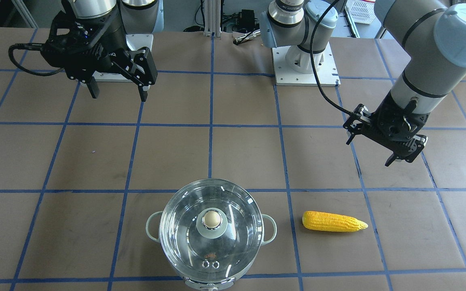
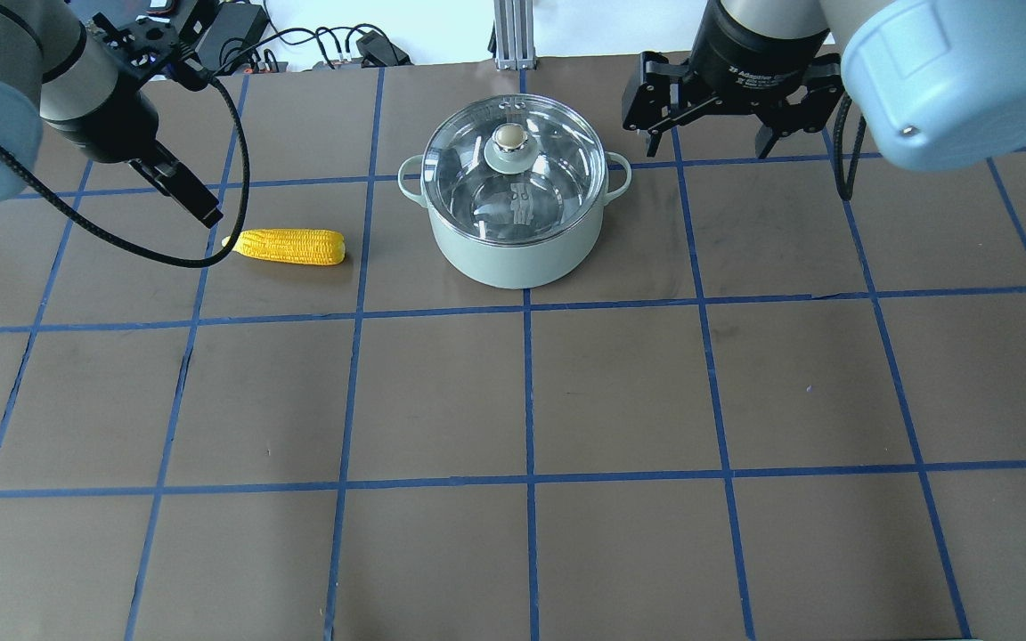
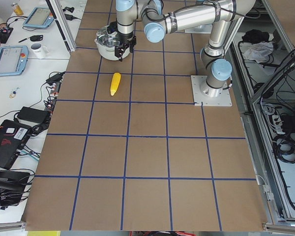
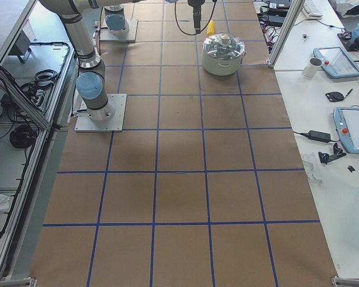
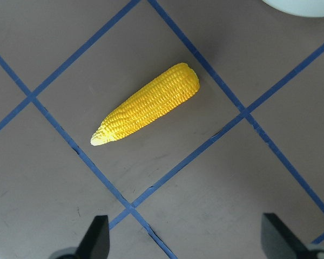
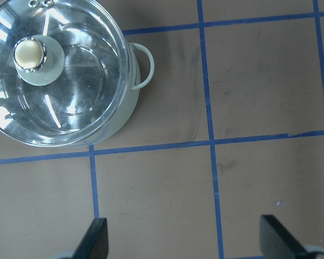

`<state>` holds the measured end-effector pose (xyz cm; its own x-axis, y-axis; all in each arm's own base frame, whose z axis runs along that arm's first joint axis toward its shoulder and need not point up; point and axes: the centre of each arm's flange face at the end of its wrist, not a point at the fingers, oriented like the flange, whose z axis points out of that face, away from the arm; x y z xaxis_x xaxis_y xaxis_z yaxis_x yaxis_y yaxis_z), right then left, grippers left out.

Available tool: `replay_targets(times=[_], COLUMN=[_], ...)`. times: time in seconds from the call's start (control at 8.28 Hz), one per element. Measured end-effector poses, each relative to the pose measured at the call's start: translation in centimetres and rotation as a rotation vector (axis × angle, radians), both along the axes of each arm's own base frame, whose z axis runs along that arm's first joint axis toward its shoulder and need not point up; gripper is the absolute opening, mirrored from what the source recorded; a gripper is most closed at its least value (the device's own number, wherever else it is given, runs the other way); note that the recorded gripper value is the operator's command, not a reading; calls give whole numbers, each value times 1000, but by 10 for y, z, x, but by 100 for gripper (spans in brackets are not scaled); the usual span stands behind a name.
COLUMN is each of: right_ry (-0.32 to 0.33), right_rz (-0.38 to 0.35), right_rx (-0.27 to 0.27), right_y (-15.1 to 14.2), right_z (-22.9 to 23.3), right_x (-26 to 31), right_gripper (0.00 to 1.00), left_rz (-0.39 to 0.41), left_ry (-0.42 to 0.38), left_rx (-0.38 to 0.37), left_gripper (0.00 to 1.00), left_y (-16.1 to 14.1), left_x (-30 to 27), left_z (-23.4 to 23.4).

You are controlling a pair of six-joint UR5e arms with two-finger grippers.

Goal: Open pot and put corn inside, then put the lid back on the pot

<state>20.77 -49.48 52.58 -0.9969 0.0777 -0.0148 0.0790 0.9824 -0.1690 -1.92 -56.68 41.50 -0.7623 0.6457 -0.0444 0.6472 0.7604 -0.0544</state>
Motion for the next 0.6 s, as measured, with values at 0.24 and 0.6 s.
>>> replay_targets(times=[0.24, 0.6], right_ry=[-10, -25], right_rz=[-2, 7], right_rx=[-49, -58], right_y=[-42, -115], right_z=[-21, -77], right_x=[9, 55], right_gripper=[100, 100], left_rz=[-115, -215], left_ry=[28, 61], left_rx=[19, 28], left_gripper=[100, 100], left_y=[-24, -47], left_x=[3, 5], left_z=[-41, -85])
